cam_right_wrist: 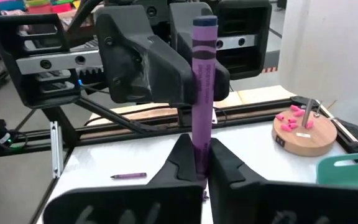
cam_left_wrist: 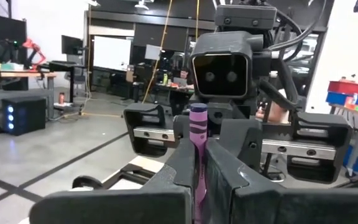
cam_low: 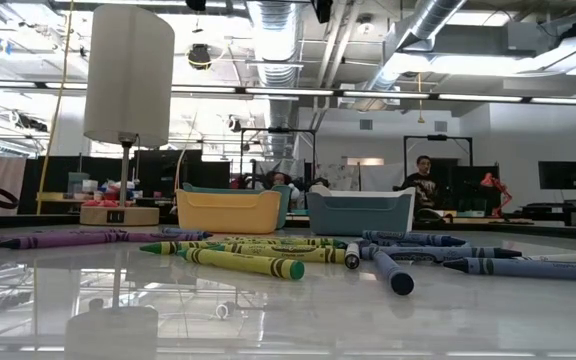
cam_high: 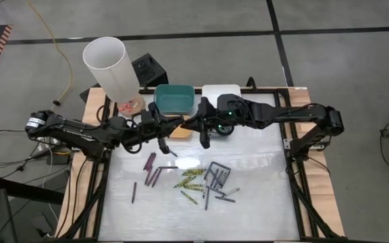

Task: Sort crayons
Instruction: Put the violet crayon into the green bin

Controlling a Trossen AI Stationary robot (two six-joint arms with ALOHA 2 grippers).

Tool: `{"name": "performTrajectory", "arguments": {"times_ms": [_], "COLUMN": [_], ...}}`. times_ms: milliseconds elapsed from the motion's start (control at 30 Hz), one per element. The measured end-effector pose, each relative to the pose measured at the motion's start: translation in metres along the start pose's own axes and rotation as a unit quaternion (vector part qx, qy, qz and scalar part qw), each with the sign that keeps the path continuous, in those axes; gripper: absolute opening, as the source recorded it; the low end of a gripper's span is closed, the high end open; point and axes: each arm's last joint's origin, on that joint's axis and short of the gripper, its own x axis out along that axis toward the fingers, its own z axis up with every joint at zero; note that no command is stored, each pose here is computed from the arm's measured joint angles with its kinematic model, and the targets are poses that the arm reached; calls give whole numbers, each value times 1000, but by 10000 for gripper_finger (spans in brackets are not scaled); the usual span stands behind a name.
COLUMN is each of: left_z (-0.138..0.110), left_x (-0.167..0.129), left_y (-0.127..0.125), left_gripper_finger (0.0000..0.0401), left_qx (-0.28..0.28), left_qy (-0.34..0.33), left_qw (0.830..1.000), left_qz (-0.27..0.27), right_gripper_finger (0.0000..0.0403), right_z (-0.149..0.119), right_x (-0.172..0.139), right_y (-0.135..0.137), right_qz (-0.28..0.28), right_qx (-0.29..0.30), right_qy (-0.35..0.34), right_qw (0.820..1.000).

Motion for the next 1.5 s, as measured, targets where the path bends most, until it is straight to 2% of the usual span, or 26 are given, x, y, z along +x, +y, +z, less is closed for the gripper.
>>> {"name": "performTrajectory", "arguments": {"times_ms": [133, 200, 333, 500, 567, 700, 833, 933, 1000, 1200, 1500], "left_z": [-2, -3, -4, -9, -10, -12, -8, -1, 4, 19, 24], "left_x": [0, 0, -5, -12, -15, -19, -22, -25, -28, -37, -46], "left_y": [1, 3, 6, 13, 15, 19, 21, 24, 25, 30, 34], "left_gripper_finger": [11, 26, 73, 130, 148, 168, 170, 168, 167, 167, 167], "left_qx": [-5, 4, 9, 7, 2, 2, 2, -5, -10, -29, -24], "left_qy": [7, 16, 44, 88, 99, 116, 107, 94, 88, 65, 76], "left_qw": [1000, 999, 997, 988, 983, 977, 974, 973, 974, 976, 975], "left_qz": [24, 46, 64, 128, 152, 181, 202, 209, 209, 207, 209], "right_gripper_finger": [5, 4, 3, 1, 1, 1, 1, 0, 0, 0, 0], "right_z": [-1, -1, 1, -2, -6, -18, -19, -23, -31, -72, -97], "right_x": [0, 0, -2, -7, -11, -23, -33, -26, -12, 32, 59], "right_y": [0, -3, -15, -43, -58, -95, -124, -137, -145, -167, -196], "right_qz": [-8, -28, -85, -135, -169, -259, -300, -300, -285, -274, -266], "right_qx": [4, 14, 24, 61, 75, 94, 109, 117, 120, 122, 139], "right_qy": [4, 4, -5, 18, 43, 102, 109, 107, 106, 148, 145], "right_qw": [1000, 999, 996, 989, 982, 956, 941, 941, 945, 943, 943]}}
